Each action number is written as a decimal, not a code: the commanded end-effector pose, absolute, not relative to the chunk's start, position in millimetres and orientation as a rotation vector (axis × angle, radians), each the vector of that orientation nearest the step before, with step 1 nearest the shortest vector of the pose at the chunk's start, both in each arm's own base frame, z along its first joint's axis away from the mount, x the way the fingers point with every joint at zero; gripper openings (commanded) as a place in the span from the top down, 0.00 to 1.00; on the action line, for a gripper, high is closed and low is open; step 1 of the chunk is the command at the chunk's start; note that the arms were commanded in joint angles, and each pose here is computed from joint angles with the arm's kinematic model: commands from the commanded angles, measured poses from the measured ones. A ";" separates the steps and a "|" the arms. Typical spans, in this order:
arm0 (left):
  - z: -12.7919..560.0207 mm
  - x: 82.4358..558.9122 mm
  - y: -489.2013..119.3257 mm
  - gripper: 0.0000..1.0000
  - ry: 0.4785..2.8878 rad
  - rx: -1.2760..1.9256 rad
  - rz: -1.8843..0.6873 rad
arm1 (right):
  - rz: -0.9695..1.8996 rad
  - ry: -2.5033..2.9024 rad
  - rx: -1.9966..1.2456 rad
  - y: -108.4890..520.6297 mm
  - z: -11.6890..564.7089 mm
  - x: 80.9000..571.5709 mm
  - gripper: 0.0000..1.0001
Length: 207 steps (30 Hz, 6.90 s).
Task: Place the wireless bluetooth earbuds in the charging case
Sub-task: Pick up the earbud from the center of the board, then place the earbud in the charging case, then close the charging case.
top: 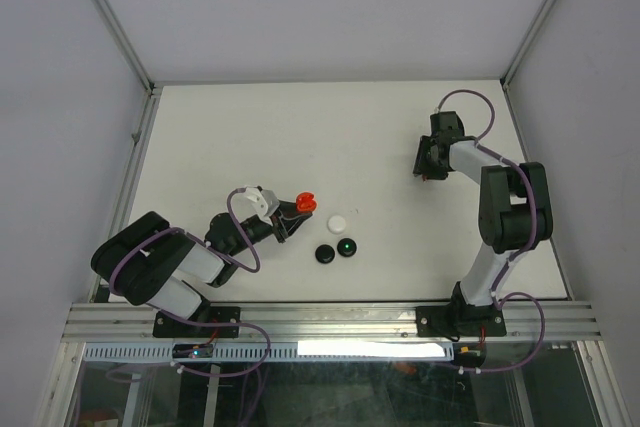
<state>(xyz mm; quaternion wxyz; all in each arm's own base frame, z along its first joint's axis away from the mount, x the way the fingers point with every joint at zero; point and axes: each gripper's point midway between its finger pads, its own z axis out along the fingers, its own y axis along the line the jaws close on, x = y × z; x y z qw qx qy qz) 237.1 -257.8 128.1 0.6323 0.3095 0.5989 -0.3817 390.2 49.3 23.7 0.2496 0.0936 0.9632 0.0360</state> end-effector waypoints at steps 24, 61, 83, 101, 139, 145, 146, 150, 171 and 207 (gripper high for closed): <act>150.3 239.8 -263.1 0.95 1.273 0.720 -0.888 | -0.070 2.751 0.239 30.7 13.4 393.5 0.68; 167.4 231.4 -263.1 0.95 1.216 0.710 -0.928 | -0.036 2.787 0.109 61.0 31.1 366.5 0.85; 239.1 197.4 -262.1 0.95 1.001 0.726 -1.049 | 0.476 2.151 -0.228 183.8 212.0 311.2 0.88; 266.7 188.2 -267.4 0.94 0.930 0.748 -1.113 | 0.919 1.603 -0.498 261.8 318.3 229.0 0.89; 282.8 182.6 -275.9 0.95 0.929 0.715 -1.265 | 1.165 1.432 -0.685 328.0 318.0 180.6 0.88; 286.6 181.4 -275.1 0.95 0.923 0.700 -1.283 | 1.168 1.444 -0.697 331.0 312.6 179.2 0.88; 288.0 180.6 -274.9 0.95 0.920 0.696 -1.289 | 1.168 1.444 -0.698 331.1 311.7 179.2 0.88; 290.3 180.5 -274.2 0.95 0.917 0.685 -1.299 | 1.167 1.444 -0.696 331.1 310.9 178.8 0.88; 300.4 176.5 -271.0 0.95 0.893 0.666 -1.313 | 1.170 1.446 -0.666 328.2 309.3 179.2 0.88; 254.3 172.4 -277.4 0.94 1.022 0.769 -1.301 | 1.137 1.640 -0.622 311.6 320.8 179.0 0.31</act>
